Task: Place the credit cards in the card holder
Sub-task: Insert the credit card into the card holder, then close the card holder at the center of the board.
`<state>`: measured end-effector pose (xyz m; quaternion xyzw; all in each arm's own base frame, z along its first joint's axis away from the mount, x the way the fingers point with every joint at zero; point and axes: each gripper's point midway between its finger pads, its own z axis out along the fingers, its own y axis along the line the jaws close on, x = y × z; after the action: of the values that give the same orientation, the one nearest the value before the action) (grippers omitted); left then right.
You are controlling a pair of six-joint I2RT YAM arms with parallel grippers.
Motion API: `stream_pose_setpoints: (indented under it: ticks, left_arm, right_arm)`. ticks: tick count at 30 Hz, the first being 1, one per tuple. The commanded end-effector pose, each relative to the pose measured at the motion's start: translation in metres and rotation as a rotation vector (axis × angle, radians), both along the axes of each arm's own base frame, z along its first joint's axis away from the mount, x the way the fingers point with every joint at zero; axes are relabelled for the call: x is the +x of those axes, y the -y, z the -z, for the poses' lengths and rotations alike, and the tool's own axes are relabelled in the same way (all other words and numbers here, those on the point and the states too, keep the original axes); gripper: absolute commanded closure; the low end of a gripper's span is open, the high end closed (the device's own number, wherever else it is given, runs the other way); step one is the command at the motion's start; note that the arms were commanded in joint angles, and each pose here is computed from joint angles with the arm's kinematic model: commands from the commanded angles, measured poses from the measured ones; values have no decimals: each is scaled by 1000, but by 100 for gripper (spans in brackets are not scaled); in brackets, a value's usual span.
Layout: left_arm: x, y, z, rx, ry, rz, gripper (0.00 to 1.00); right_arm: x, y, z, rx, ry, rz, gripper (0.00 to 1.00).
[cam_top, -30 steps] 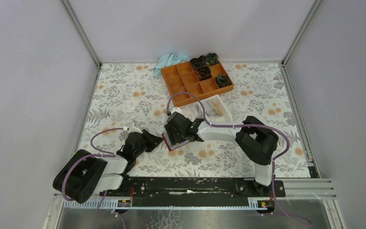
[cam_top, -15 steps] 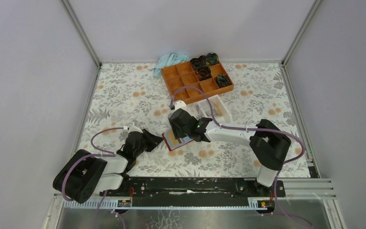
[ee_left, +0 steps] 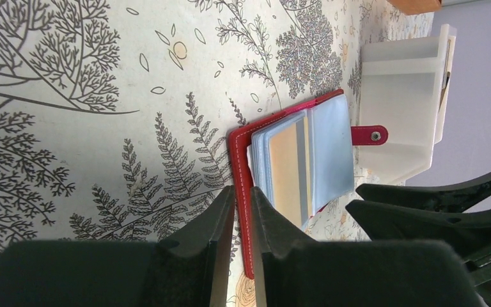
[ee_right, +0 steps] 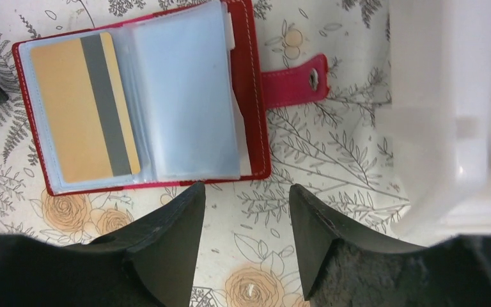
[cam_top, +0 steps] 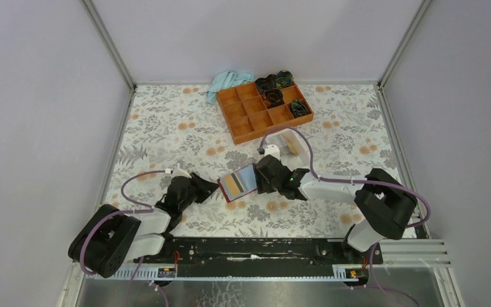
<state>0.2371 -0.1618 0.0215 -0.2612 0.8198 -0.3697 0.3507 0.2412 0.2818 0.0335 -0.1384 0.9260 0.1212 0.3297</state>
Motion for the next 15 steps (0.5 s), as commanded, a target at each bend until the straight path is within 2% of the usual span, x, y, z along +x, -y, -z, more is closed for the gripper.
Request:
stream_pose_setpoints:
  ticks: [1, 7, 15]
  left_arm:
    - [-3, -3, 3, 28, 5, 3, 78]
    - [-3, -2, 0, 24, 13, 10, 78]
    - [2, -4, -20, 47, 75, 12, 78]
  right_arm:
    - [7, -10, -29, 167, 64, 56, 40]
    - [-3, -6, -13, 251, -27, 123, 39]
    - [1, 0, -2, 418, -33, 251, 39]
